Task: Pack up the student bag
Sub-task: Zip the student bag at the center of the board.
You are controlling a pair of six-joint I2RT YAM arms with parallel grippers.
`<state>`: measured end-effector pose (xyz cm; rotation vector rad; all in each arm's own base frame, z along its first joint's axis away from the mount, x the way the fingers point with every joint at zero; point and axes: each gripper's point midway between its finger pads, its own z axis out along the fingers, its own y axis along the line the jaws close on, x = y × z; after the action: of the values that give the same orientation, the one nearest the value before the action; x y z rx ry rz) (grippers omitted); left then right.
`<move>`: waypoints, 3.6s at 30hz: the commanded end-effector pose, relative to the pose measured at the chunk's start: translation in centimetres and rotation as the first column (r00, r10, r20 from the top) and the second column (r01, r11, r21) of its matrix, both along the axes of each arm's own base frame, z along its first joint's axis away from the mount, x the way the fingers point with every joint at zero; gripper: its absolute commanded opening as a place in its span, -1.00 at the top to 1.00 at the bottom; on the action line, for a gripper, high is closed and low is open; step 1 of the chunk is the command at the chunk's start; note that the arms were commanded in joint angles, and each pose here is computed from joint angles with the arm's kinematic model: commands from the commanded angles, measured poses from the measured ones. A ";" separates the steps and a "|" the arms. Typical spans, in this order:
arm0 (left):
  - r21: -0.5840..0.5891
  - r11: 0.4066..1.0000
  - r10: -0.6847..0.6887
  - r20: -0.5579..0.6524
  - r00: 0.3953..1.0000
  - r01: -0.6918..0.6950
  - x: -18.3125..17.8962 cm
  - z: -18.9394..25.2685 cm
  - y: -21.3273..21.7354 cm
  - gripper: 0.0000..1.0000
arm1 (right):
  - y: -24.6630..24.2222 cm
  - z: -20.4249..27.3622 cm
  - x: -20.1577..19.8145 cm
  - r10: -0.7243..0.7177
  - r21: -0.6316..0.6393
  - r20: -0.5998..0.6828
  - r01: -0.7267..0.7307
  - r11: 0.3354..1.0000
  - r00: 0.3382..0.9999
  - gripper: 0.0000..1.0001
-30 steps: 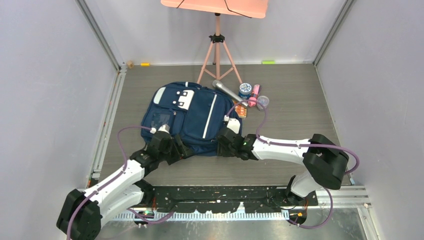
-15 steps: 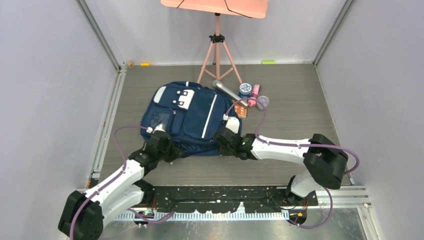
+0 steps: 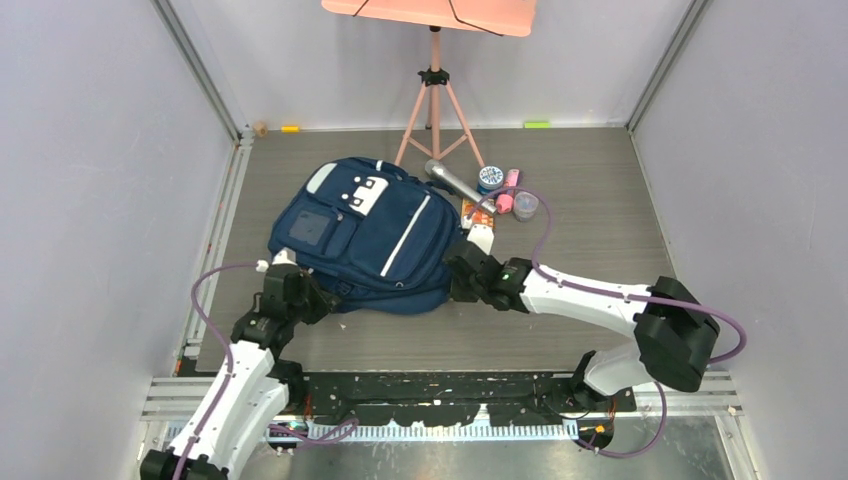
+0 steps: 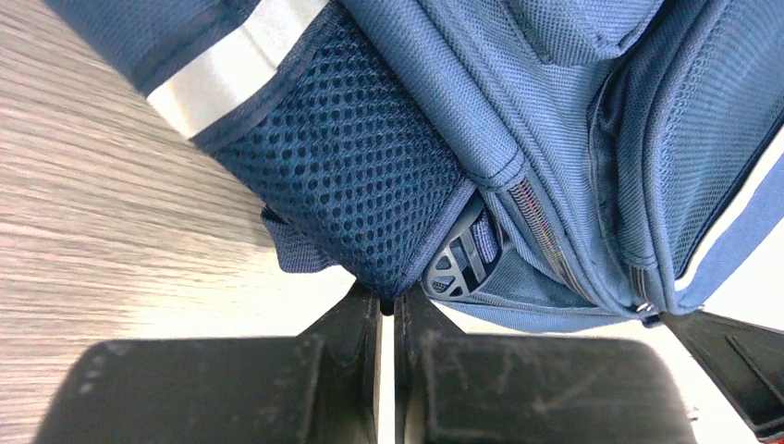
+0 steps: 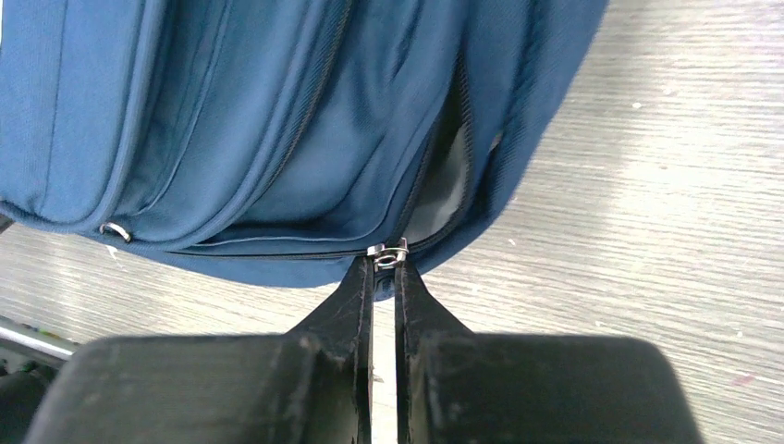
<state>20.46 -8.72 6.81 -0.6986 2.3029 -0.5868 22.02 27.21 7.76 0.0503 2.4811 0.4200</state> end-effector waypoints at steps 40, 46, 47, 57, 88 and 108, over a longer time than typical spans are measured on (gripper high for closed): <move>0.556 0.502 -0.865 0.323 0.385 0.663 3.1 12.1 -20.3 -0.11 | -1.4 1.0 1.4 0.098 0.257 -0.072 -0.076 0.963 0.993 0.99; 0.630 0.417 -0.908 0.251 0.336 0.655 3.5 10.5 -22.8 -0.07 | -2.0 0.8 1.4 0.075 0.253 -0.074 -0.054 0.966 0.994 0.99; 0.633 0.413 -0.909 0.250 0.332 0.655 3.6 10.2 -23.0 -0.07 | -2.1 0.7 1.4 0.068 0.255 -0.077 -0.046 0.966 0.995 0.99; 0.631 0.320 -0.947 0.190 0.258 0.707 3.5 6.6 -25.3 0.05 | -2.3 0.5 1.5 0.050 0.258 -0.082 -0.027 0.966 0.995 0.99; 0.574 0.496 -0.805 0.024 0.592 0.651 -0.2 0.3 -15.2 1.00 | -7.0 3.2 7.0 -0.142 0.019 0.117 0.141 0.990 0.983 0.99; 0.519 0.586 -0.745 0.045 0.665 0.622 -2.0 4.3 -12.6 1.00 | 4.3 7.1 -0.3 0.406 0.101 0.323 -0.458 0.884 0.855 -0.20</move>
<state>18.02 -20.92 9.58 0.5723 2.2776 -0.3730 22.31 29.14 12.96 -0.3505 2.2772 0.7777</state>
